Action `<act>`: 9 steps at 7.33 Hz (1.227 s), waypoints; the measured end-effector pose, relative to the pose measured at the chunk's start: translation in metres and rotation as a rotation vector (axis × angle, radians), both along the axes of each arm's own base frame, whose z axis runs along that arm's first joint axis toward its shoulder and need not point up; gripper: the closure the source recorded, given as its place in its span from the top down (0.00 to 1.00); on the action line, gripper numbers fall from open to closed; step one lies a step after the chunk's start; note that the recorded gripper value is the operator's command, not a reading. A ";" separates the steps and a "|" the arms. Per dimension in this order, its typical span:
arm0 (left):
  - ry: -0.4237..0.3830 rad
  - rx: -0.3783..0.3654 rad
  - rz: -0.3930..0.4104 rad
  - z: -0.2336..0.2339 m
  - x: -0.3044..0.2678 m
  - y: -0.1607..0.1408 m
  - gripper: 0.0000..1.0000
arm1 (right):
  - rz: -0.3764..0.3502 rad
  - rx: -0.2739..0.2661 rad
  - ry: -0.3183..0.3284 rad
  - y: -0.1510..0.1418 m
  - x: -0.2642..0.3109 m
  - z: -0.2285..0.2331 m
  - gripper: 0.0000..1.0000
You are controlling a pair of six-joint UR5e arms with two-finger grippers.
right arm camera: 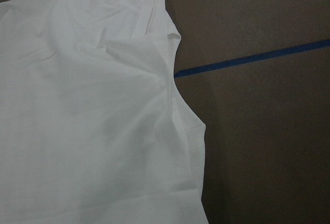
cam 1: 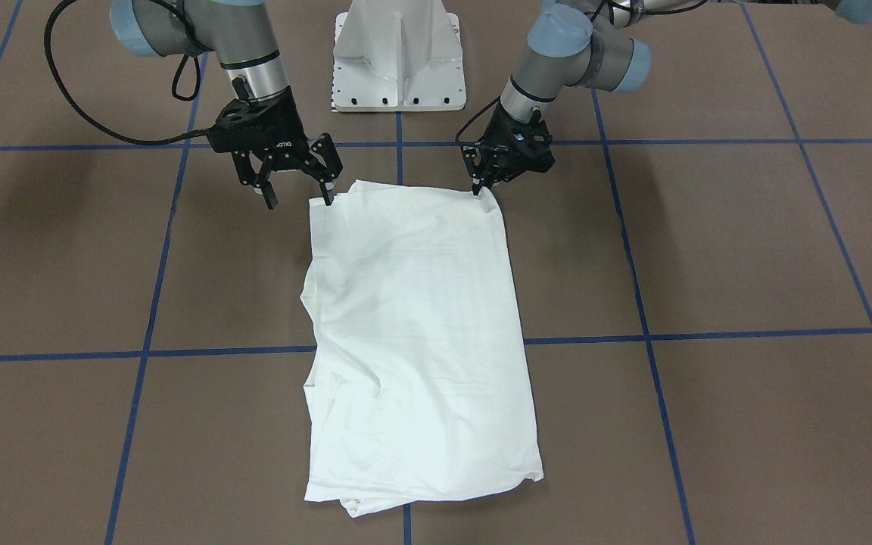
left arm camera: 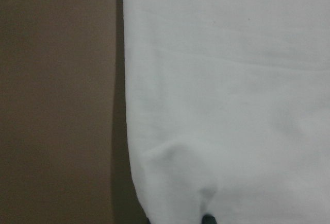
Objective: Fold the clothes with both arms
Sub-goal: 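Grasp the near corners of the folded shirt with both grippers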
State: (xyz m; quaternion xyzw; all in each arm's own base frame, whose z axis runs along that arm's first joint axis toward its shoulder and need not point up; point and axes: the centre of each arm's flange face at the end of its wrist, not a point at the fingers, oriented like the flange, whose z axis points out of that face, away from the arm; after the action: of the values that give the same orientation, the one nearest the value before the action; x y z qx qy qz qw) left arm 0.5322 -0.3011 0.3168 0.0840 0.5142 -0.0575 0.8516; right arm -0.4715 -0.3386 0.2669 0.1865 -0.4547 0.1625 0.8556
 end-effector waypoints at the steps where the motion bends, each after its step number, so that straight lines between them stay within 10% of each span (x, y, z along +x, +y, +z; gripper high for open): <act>1: 0.004 0.001 -0.001 -0.002 -0.001 0.000 0.00 | 0.018 -0.036 -0.022 0.004 -0.003 0.000 0.98; 5: 0.015 0.003 -0.004 -0.008 -0.005 0.000 0.00 | 0.171 -0.355 -0.076 0.046 -0.047 -0.002 0.97; 9: 0.025 0.007 -0.005 -0.012 -0.007 0.001 0.00 | 0.261 -0.480 -0.053 0.069 -0.091 -0.014 0.95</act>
State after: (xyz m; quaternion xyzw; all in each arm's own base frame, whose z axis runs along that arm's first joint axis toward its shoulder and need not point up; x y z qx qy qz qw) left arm 0.5252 -0.3001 0.3045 0.0874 0.5248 -0.0590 0.8447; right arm -0.5623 -0.2695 0.2532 0.0309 -0.3975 0.3793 0.8350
